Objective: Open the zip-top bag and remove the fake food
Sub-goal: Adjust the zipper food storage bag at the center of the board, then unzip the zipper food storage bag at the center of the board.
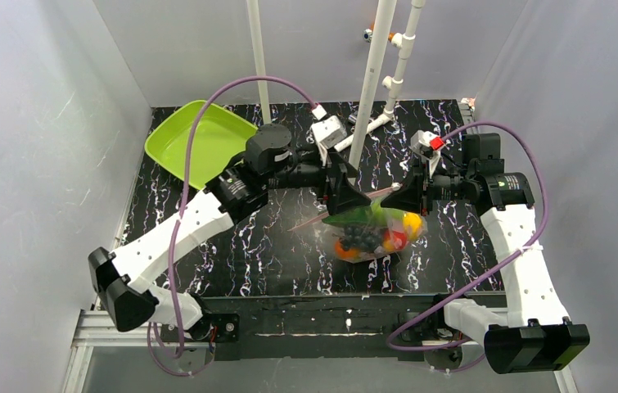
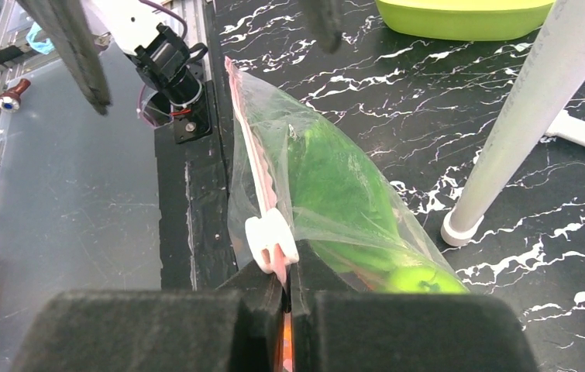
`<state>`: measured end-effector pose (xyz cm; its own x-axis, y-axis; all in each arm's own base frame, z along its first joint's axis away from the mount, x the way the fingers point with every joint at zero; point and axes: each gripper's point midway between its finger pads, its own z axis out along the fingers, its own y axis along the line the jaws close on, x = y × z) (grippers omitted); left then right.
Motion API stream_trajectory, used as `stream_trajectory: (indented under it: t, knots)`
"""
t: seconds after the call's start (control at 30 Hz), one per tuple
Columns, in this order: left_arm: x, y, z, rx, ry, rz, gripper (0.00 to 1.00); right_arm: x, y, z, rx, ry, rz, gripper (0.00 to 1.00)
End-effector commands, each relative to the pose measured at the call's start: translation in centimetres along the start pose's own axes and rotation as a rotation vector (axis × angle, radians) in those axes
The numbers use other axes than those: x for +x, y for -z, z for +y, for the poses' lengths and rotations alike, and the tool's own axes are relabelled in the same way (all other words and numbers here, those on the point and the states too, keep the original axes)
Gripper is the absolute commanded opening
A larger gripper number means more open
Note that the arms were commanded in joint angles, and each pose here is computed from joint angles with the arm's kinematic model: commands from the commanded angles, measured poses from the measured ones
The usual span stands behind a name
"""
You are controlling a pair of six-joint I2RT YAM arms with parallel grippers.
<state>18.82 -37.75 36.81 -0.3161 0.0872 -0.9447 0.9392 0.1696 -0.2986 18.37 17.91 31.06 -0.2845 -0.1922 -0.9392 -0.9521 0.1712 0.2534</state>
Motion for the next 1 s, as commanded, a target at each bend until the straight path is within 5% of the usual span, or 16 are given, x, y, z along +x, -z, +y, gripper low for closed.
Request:
stream_trajectory:
  t: [0.0, 0.97]
  knots:
    - [-1.5, -1.4, -0.6, 0.060, -0.080, -0.022, 0.81, -1.1, -0.2, 1.3, -0.075, 0.026, -0.053, 0.01]
    - [-1.8, -6.2, -1.4, 0.139, -0.106, -0.052, 0.31, -0.6, -0.5, 1.2, -0.097, 0.003, -0.055, 0.01]
